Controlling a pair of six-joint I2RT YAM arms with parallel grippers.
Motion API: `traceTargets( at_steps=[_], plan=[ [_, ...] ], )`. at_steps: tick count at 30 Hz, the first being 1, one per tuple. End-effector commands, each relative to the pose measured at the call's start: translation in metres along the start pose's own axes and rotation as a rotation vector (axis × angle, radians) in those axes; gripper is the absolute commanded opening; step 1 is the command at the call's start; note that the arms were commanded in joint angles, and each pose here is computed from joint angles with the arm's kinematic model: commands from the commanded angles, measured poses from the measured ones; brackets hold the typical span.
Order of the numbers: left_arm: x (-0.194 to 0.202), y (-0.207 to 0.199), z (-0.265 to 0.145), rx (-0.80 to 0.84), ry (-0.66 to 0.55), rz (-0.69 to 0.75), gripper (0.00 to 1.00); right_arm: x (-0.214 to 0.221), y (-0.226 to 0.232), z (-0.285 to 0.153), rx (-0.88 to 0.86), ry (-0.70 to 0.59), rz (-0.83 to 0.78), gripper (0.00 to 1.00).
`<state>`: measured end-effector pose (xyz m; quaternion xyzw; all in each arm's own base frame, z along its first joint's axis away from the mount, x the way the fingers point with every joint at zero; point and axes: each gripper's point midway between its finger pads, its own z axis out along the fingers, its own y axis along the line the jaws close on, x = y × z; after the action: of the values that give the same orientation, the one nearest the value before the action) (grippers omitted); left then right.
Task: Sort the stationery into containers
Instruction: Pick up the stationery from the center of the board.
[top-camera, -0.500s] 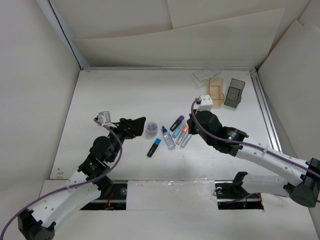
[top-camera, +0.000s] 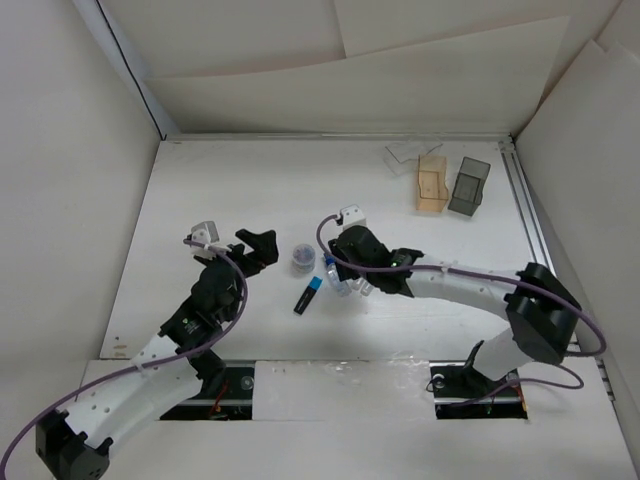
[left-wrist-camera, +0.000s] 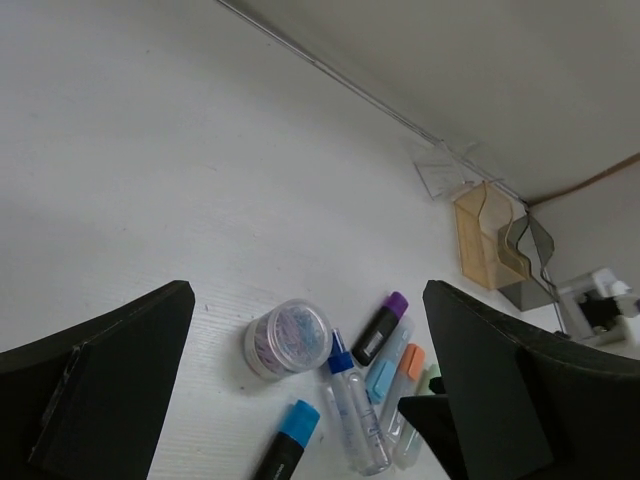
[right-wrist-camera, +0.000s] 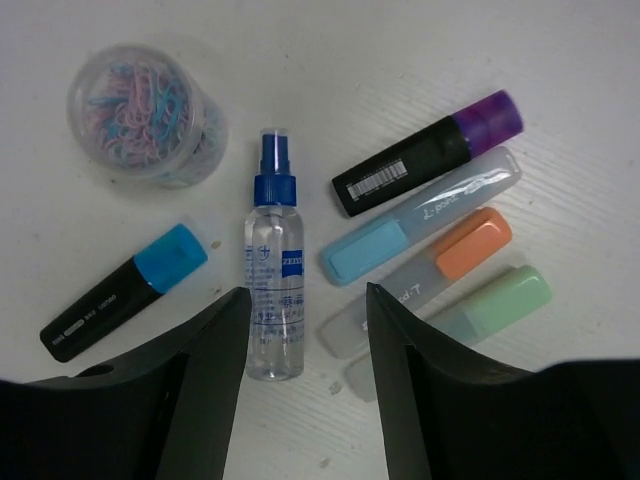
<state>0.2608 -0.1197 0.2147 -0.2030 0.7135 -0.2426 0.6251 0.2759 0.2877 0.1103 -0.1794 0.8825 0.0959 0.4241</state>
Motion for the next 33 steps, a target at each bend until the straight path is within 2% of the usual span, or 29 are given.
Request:
traceTargets(
  at_steps=[1,5,8,9,10,11,12,13,14,15,18,22,25,29,33],
  plan=[
    [-0.006,0.011,-0.002,-0.033,-0.034,-0.010,1.00,-0.021,0.030,0.010,-0.108,-0.049,-0.008,0.56],
    [0.002,0.019,0.000,-0.036,-0.010,0.021,1.00,-0.013,0.041,0.032,-0.116,-0.017,-0.019,0.53],
    [-0.007,0.005,0.001,0.009,-0.024,0.018,1.00,-0.010,0.046,0.044,-0.111,-0.003,-0.024,0.49],
    [-0.005,0.002,0.003,0.024,-0.017,0.034,0.95,-0.013,0.050,0.046,-0.124,-0.003,-0.023,0.48],
    [-0.003,-0.002,0.004,0.049,-0.019,0.040,0.80,-0.005,0.049,0.052,-0.117,0.016,-0.040,0.48],
    [-0.003,-0.002,0.004,0.049,-0.019,0.040,0.55,-0.008,0.051,0.054,-0.118,0.013,-0.039,0.48],
    [0.000,0.002,0.005,0.035,-0.016,0.021,0.35,-0.005,0.050,0.057,-0.107,0.018,-0.042,0.48],
    [0.007,0.006,0.006,0.024,-0.002,0.032,0.22,-0.006,0.051,0.059,-0.107,0.018,-0.042,0.48],
    [0.010,0.007,0.007,0.017,0.006,0.026,0.22,-0.004,0.045,0.063,-0.085,0.023,-0.039,0.48],
    [0.008,0.006,0.007,0.022,0.000,0.021,0.26,-0.005,0.043,0.063,-0.075,0.019,-0.030,0.48],
    [0.016,-0.001,0.009,0.058,0.027,0.020,0.53,-0.002,0.039,0.068,-0.072,0.032,-0.026,0.49],
    [0.027,0.001,0.012,0.054,0.065,0.039,0.60,0.006,0.034,0.072,-0.057,0.051,-0.008,0.52],
    [0.031,-0.002,0.013,0.063,0.087,0.034,0.60,0.010,0.036,0.074,-0.064,0.063,-0.011,0.53],
    [0.031,-0.006,0.014,0.070,0.093,0.034,0.76,0.018,0.037,0.078,-0.068,0.085,-0.017,0.53],
    [0.032,-0.006,0.015,0.064,0.100,0.039,0.76,0.022,0.037,0.080,-0.065,0.093,-0.011,0.49]
  ],
)
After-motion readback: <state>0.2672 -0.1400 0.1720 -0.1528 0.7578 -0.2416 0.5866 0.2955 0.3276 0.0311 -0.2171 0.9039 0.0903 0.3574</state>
